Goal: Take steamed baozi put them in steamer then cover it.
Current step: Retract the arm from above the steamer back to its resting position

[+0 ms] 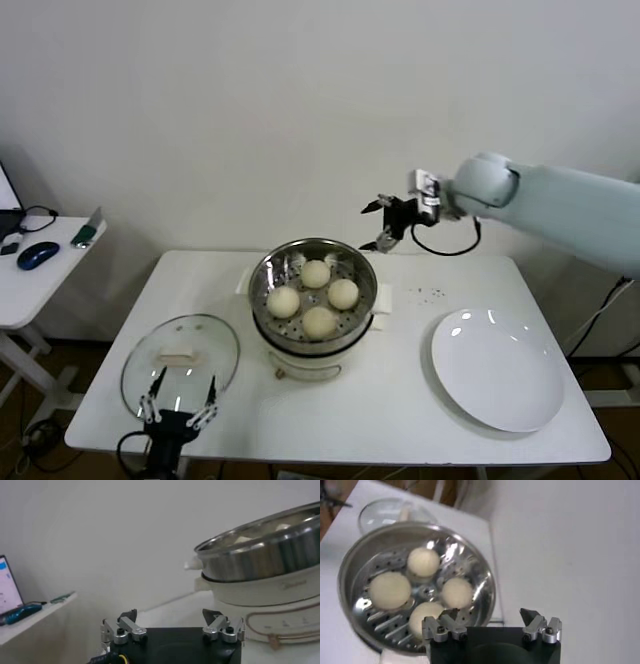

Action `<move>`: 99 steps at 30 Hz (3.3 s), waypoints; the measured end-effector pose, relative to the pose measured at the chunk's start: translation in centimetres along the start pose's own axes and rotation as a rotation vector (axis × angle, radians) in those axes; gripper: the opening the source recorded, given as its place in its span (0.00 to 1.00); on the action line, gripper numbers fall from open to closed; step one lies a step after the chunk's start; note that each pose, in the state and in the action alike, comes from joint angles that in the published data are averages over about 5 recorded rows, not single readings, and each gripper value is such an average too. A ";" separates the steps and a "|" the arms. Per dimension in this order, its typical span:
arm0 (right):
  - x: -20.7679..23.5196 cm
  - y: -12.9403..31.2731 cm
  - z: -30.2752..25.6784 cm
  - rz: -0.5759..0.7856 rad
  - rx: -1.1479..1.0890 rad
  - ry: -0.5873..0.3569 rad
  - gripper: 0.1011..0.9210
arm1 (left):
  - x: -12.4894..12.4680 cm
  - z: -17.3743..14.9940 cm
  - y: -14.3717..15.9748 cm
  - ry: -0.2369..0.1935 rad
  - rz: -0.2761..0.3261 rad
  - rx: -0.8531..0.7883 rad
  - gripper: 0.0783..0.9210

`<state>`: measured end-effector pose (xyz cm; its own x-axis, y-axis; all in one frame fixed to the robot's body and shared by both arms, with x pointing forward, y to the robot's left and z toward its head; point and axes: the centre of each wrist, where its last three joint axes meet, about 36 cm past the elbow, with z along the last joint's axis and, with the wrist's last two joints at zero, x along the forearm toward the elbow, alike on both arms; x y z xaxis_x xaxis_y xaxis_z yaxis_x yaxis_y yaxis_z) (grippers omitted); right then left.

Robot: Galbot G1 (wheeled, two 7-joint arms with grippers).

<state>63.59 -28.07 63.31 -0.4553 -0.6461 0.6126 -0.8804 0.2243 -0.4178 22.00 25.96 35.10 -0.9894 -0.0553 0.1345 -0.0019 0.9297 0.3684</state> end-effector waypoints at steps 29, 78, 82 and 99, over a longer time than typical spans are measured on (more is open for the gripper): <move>1.8 19.3 15.7 0.561 -0.536 -0.424 0.88 | -2.3 -2.4 2.3 -0.019 -0.135 -0.352 0.88; 3.1 33.5 23.5 0.882 -0.855 -0.248 0.88 | -14.4 9.4 4.1 0.073 -0.054 -1.343 0.88; 2.8 33.7 23.5 0.879 -0.849 -0.246 0.88 | -15.2 9.7 4.3 0.072 -0.060 -1.336 0.84; 1.6 34.2 23.7 0.880 -0.818 -0.232 0.88 | -15.7 10.0 4.4 0.078 -0.045 -1.288 0.27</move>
<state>35.90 -38.77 34.13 -0.9766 -0.1384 0.1645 -0.1457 0.9888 -0.0329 36.05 34.54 25.36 -0.9809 -0.1389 0.1364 0.1497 -0.0896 0.9847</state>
